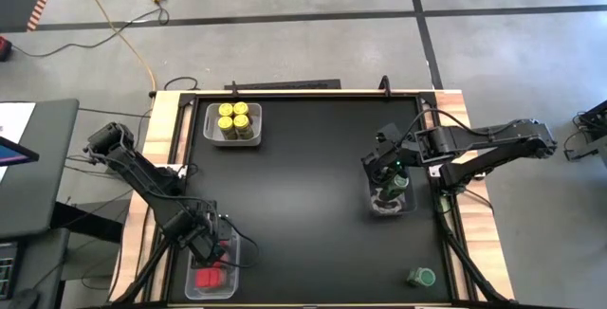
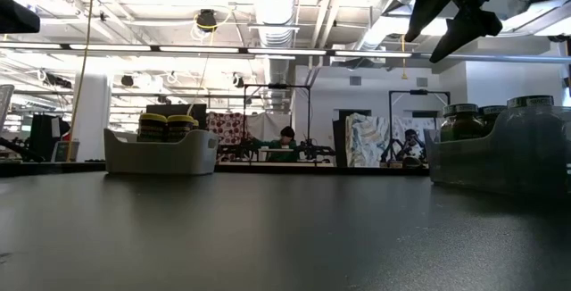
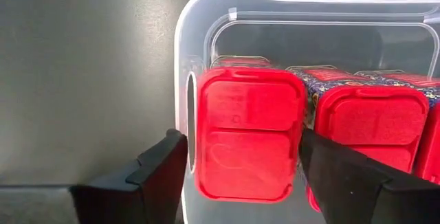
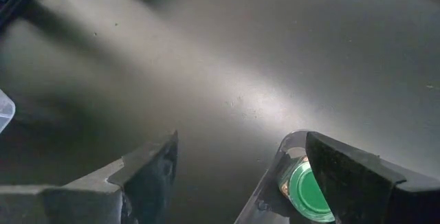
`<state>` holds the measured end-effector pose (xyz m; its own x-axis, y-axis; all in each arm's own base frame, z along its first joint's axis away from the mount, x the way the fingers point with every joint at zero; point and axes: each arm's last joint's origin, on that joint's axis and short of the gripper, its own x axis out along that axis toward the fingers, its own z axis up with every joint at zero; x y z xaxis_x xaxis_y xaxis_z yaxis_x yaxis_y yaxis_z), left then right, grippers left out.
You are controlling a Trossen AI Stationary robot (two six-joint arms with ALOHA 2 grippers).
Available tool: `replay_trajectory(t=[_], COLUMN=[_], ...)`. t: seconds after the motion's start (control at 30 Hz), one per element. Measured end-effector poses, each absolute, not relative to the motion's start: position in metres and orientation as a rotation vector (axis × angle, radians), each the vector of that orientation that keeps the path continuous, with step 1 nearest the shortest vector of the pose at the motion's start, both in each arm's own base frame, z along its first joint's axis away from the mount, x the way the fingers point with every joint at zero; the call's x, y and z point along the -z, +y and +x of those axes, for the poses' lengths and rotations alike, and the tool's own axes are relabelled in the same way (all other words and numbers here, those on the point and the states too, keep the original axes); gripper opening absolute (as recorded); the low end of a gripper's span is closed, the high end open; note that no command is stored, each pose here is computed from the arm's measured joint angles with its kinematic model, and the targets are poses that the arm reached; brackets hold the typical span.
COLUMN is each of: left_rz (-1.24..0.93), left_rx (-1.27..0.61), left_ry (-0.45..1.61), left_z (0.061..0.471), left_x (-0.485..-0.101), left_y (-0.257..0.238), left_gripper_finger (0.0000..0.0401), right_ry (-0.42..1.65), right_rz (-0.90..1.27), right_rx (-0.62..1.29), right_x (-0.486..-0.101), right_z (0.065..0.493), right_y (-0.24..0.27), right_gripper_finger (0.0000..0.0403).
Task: Sort spices by type
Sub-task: Put the red seasoning can into the transparent bin, then put the green seasoning bottle into the black bin
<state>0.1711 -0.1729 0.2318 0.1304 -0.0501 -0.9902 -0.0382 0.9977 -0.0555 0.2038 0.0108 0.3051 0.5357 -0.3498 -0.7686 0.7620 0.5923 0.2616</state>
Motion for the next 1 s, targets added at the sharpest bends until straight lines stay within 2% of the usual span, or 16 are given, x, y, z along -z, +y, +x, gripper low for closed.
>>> replay_trajectory(t=[0.4,0.73,1.0], left_rz=[-0.085,-0.171,-0.213], left_rx=[0.005,0.003,0.072], left_ry=[1.439,1.394,1.321], left_z=[0.170,0.163,0.152], left_x=[-0.234,-0.250,-0.270], left_y=[-0.171,-0.164,-0.153], left_gripper_finger=[0.0278,0.0279,0.0279], right_ry=[0.732,0.738,0.739], right_rz=[0.636,0.619,0.615], right_rx=[0.717,0.709,0.708], right_x=[-0.305,-0.305,-0.305], right_z=[0.204,0.204,0.204], right_y=[0.011,0.011,0.011], right_gripper_finger=[0.0346,0.0346,0.0346])
